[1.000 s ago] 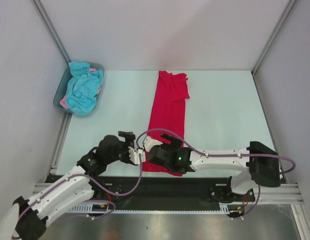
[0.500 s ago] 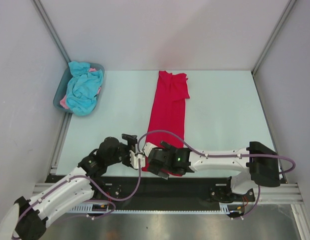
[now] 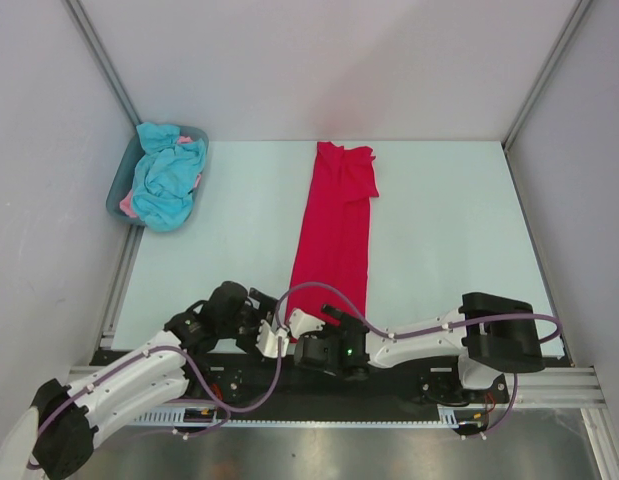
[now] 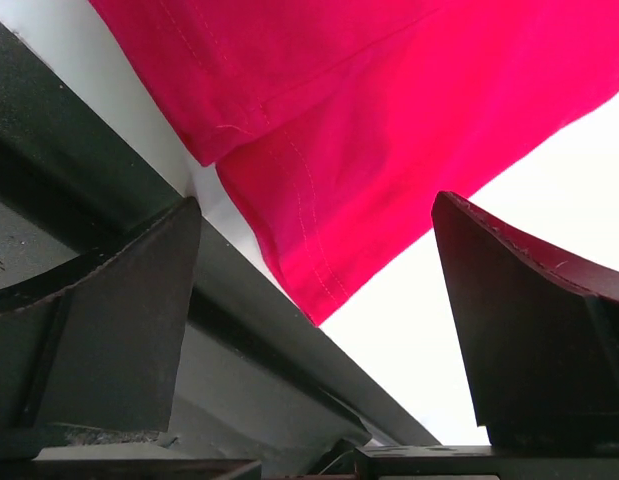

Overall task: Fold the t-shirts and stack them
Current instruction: Fold the tshirt

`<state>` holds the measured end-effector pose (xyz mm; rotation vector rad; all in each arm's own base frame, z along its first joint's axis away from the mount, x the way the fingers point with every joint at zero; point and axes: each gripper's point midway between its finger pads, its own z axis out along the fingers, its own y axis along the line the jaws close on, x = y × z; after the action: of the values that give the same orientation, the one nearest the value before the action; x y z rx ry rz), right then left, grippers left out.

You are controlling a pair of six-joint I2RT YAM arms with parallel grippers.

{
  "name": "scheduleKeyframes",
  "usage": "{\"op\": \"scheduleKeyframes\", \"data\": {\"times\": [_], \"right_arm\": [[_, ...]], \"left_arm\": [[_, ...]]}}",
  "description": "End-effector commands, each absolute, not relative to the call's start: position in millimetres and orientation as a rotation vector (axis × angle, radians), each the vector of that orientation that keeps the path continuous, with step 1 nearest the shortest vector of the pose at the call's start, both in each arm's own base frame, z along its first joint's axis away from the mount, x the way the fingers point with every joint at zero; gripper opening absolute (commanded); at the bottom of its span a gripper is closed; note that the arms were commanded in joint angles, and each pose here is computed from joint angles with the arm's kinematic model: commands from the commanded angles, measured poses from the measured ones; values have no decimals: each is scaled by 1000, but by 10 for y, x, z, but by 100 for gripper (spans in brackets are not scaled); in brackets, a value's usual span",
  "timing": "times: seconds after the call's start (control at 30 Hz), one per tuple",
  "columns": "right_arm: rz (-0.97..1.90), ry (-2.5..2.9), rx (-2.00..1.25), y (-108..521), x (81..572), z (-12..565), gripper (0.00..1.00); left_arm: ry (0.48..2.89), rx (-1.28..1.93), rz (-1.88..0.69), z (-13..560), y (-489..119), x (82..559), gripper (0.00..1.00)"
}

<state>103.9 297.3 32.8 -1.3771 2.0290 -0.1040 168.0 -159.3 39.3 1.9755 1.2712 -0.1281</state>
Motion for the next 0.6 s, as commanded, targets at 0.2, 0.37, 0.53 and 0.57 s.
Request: {"op": "scheduleKeyframes", "data": {"times": [0.2, 0.37, 0.53, 0.57], "right_arm": [[-181, 1348, -2258, 2851, 85, 79, 100], [-202, 1319, -2243, 2885, 126, 189, 100], [-193, 1322, -2262, 2890, 94, 229, 100], [-185, 1324, -2260, 2912, 82, 250, 100]], "left_arm": [[1637, 1110, 389, 1345, -881, 2740, 100], [1640, 1117, 392, 1331, -879, 2742, 100], [1643, 1117, 387, 1332, -900, 2761, 100], [1643, 1115, 384, 1344, -904, 2766, 100]]}}
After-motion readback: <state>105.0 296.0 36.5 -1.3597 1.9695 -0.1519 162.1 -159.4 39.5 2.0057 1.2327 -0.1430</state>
